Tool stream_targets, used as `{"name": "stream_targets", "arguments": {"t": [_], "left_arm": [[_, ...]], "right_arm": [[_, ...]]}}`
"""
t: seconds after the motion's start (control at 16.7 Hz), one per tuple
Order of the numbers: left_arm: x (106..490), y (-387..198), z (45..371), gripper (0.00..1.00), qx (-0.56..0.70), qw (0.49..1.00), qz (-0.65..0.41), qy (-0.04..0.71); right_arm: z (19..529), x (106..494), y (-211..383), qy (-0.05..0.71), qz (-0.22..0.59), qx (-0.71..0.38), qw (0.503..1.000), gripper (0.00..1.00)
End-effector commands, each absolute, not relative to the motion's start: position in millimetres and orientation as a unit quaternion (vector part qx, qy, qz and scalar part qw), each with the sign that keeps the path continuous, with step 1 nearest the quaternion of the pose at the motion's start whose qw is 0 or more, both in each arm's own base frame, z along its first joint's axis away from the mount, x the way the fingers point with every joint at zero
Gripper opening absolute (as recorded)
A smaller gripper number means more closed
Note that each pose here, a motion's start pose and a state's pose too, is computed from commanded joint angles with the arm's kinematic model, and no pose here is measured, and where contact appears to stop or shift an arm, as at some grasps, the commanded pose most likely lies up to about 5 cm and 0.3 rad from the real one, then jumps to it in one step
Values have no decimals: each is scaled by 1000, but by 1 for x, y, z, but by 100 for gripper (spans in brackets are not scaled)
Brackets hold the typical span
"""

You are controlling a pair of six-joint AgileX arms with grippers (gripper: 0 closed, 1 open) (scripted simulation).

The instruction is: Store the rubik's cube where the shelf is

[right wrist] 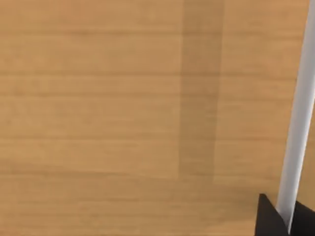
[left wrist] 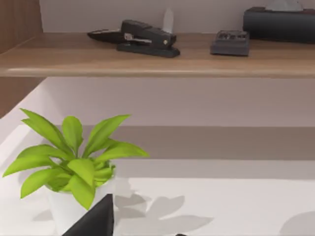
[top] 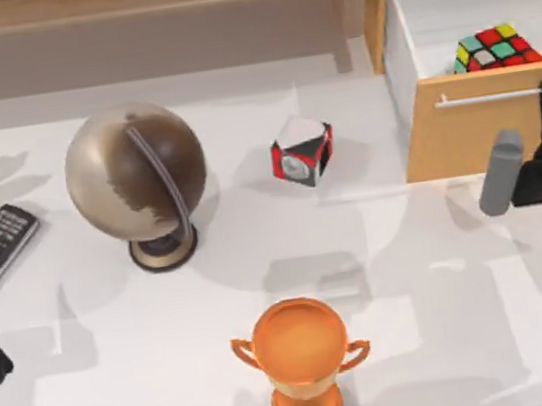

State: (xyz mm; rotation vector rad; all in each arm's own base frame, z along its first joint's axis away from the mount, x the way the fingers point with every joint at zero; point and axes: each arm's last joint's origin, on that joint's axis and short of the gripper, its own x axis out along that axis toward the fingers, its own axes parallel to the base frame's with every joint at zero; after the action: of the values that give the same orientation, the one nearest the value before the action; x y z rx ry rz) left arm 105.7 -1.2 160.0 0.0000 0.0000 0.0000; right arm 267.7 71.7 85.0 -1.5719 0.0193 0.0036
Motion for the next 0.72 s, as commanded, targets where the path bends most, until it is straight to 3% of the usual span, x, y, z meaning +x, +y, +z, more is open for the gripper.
{"name": "stream_targets", "arguments": {"t": [0.18,0.42,0.72], "left_arm": [[106,-1,160,100,0,1000,0,0],[106,-1,160,100,0,1000,0,0],[106,-1,160,100,0,1000,0,0]], "right_arm": [[86,245,71,8,1,-707,707,0],[87,243,71,7,0,-707,707,0],[87,243,71,7,0,-707,707,38]]}}
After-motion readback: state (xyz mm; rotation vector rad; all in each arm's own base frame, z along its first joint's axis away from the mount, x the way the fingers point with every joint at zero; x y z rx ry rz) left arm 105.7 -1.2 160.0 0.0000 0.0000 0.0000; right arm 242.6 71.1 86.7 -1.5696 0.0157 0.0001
